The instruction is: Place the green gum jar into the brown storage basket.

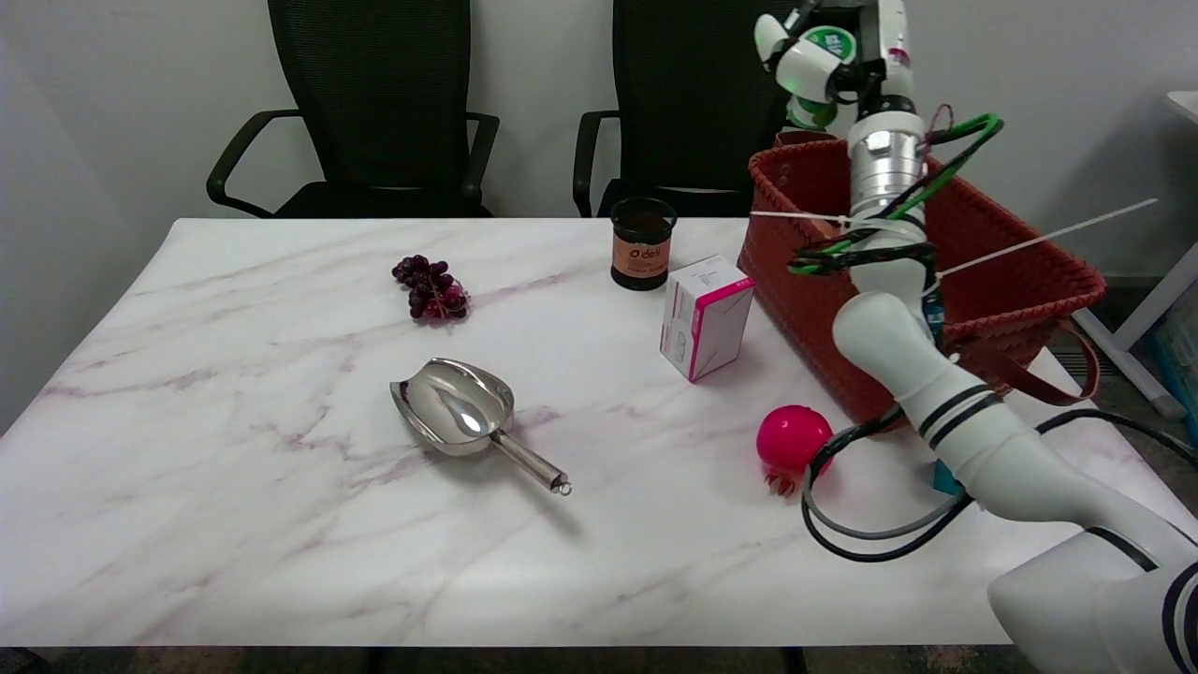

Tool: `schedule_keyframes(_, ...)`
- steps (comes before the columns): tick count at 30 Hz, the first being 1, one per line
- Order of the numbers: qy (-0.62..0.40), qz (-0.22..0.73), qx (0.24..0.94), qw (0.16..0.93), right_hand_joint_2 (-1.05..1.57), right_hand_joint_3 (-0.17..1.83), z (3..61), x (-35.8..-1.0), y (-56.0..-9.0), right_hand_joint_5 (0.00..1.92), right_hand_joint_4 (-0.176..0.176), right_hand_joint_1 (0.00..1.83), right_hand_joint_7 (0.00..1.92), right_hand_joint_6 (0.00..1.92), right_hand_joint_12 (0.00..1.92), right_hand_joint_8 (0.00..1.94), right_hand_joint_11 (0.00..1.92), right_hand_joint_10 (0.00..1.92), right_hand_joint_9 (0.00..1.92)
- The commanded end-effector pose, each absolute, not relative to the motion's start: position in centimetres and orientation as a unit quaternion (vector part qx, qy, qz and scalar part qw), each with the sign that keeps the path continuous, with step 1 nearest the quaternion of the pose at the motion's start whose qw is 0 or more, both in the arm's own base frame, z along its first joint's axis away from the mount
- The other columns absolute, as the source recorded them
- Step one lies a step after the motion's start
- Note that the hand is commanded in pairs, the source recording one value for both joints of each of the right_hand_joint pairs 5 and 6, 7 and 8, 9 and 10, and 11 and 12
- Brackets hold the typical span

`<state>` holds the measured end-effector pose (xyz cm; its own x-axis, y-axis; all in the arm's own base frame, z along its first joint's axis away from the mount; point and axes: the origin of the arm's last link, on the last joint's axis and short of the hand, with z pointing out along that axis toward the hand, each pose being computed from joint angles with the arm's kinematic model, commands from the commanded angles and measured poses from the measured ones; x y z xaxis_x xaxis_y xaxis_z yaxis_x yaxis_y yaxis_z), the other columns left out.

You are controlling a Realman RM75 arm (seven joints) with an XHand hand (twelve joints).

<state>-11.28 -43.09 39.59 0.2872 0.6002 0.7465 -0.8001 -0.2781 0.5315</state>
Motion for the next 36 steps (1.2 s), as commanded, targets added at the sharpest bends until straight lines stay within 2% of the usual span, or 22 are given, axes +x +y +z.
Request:
schedule_keyframes(1,-0.079,0.544,0.473,0.688,1.57,0.65,48.6,-14.7,-38.6,1.92,0.000,1.26,1.63,1.92,1.54,1.63,1.54,1.51,1.51)
schedule_keyframes(7,-0.066,0.484,0.460,0.742,1.57,0.60,49.6,-15.6,-37.7,1.92,0.000,1.30,1.70,1.92,1.62,1.70,1.62,1.58,1.58)
schedule_keyframes(15,-0.091,0.447,0.425,0.782,1.57,0.64,50.3,-16.7,-37.2,1.92,0.000,1.29,1.66,1.92,1.59,1.66,1.59,1.55,1.55)
schedule_keyframes(23,-0.120,0.413,0.421,0.798,1.57,0.94,50.0,-17.4,-37.4,1.63,0.000,1.23,1.59,1.63,1.53,1.59,1.53,1.51,1.51)
schedule_keyframes(31,-0.128,0.368,0.441,0.809,1.53,1.07,48.7,-16.9,-37.6,1.53,0.000,1.25,1.56,1.53,1.50,1.56,1.50,1.49,1.49)
schedule_keyframes(36,-0.122,0.335,0.449,0.819,1.42,1.22,47.5,-16.3,-37.1,1.41,0.000,1.30,1.53,1.41,1.47,1.53,1.47,1.46,1.46)
